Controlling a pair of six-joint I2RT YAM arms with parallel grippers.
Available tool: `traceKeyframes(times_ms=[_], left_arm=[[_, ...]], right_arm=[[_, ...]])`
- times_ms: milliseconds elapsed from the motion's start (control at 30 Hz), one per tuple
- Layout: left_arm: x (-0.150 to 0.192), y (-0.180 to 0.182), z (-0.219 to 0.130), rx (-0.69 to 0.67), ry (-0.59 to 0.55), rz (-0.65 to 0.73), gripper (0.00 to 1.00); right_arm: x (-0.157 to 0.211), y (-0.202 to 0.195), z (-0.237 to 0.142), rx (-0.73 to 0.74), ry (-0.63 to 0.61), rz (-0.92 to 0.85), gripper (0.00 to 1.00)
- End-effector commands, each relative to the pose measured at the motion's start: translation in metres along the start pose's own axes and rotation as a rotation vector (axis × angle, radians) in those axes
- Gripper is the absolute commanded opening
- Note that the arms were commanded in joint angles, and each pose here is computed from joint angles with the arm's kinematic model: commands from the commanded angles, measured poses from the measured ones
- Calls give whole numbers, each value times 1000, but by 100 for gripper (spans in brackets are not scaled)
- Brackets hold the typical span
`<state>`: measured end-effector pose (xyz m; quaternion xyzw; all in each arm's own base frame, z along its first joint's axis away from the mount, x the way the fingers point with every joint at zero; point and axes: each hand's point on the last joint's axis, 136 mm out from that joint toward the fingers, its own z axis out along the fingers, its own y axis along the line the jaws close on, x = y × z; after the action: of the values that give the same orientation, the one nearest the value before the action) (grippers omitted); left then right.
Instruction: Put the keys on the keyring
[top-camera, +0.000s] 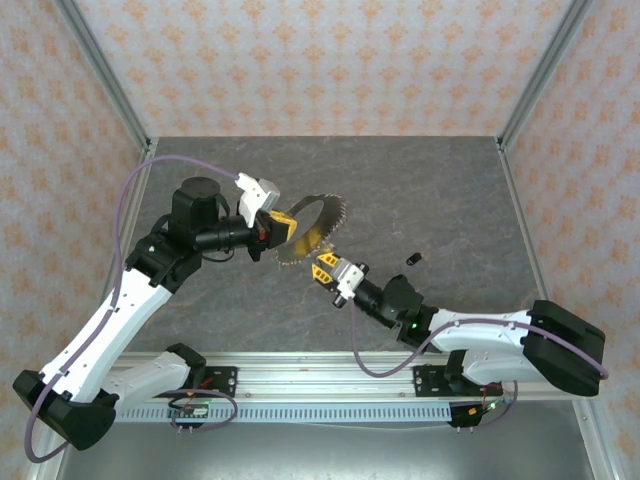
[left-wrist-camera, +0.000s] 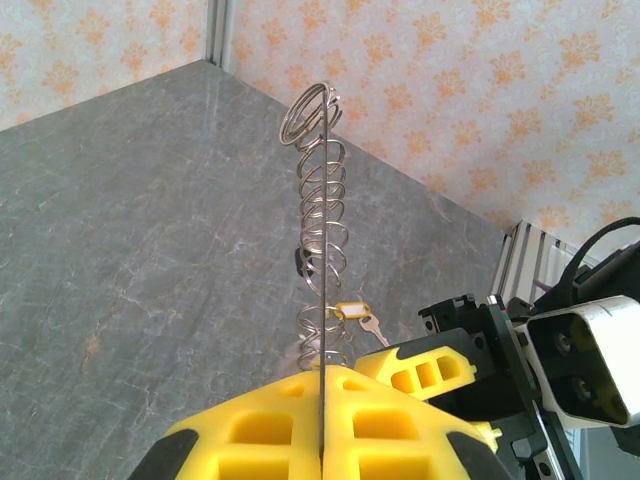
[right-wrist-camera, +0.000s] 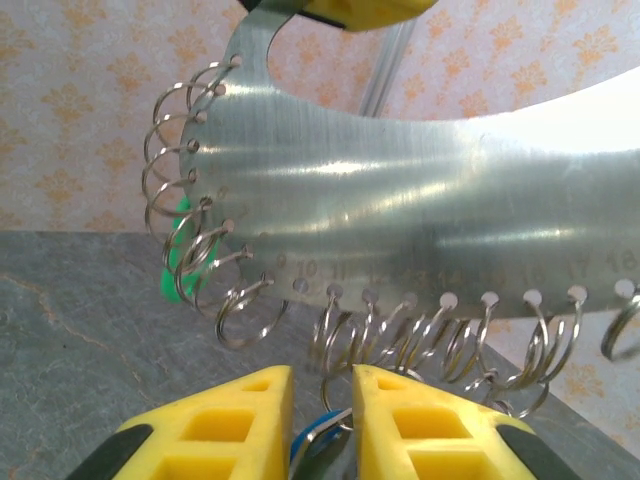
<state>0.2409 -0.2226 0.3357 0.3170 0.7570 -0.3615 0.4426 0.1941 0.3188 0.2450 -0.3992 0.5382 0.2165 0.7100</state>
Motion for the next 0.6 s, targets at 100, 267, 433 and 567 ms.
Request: traceKeyframes(times_ms=[100,267,433,567], left_arm=[[-23,-13,-10,32,-60,65,0],[-21,-14,-9,35,-55,60,0],[-20,-15,-11,34,-51,63,0],[-20,-15,-12,29,-50,68,0]], right_arm=[[-25,3,10,-19,-77,10,19],[-20,6,14,-29,-64,11,19],[-20,4,12,-18,-71,13,20],[-18,4,7,-22,-54,-24,23]])
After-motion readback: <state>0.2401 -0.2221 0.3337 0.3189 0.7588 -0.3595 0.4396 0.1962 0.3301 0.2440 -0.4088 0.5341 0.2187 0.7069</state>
